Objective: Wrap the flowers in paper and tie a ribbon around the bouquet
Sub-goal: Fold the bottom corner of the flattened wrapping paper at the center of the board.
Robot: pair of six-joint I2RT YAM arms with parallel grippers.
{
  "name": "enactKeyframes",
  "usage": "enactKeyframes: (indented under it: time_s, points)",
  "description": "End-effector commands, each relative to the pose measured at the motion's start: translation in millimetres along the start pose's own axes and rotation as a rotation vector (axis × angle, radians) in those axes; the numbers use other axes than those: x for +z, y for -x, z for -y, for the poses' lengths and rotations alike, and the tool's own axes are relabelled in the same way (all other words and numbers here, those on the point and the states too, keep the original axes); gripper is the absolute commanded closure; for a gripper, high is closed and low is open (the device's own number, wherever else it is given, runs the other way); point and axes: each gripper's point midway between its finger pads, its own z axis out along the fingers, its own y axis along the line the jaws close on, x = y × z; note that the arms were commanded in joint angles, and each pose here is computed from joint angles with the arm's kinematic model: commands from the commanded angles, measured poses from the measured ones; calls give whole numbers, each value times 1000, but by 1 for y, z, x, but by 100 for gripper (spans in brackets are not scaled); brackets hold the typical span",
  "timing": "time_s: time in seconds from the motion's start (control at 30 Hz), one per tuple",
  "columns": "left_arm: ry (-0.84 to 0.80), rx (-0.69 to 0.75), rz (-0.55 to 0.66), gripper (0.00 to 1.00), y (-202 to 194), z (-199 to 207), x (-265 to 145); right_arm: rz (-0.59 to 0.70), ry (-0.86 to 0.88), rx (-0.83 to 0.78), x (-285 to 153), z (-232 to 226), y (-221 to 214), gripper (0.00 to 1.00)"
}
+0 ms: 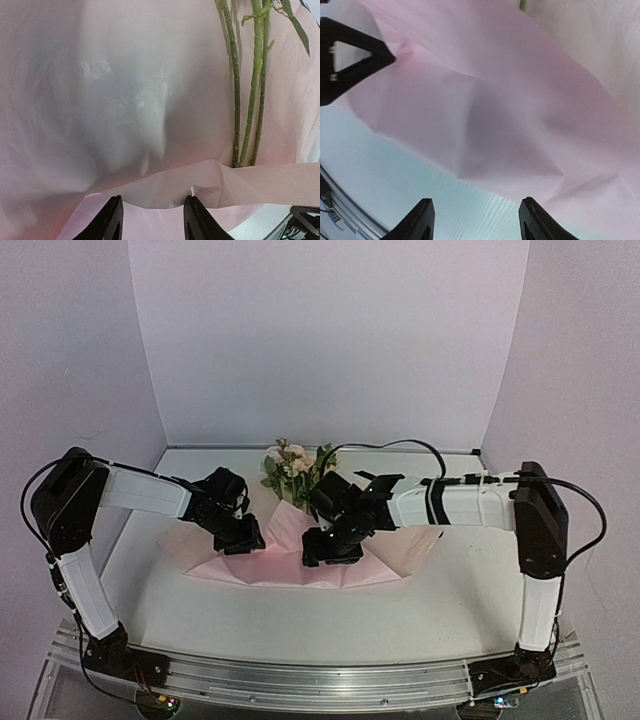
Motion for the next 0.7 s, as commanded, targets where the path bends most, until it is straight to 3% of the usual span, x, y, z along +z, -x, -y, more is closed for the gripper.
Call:
enactKeyframes:
  time_s: [0.0, 0.2, 0.33, 0.53, 0.67]
  points:
    - [-8, 31, 87, 53, 26, 18, -26, 35, -75, -8, 17, 12, 27, 41]
    - [-2, 82, 169, 40, 39, 29, -65, 48, -123, -29, 33, 20, 47, 38]
    - [-38, 125, 199, 37, 41, 41, -87, 28, -132, -45, 40, 19, 49, 38]
    - [-144, 179, 83, 53, 2, 61, -70, 16, -138, -44, 44, 18, 52, 37]
    - [-145, 169, 18, 63, -18, 51, -48, 38, -145, -22, 12, 18, 55, 31]
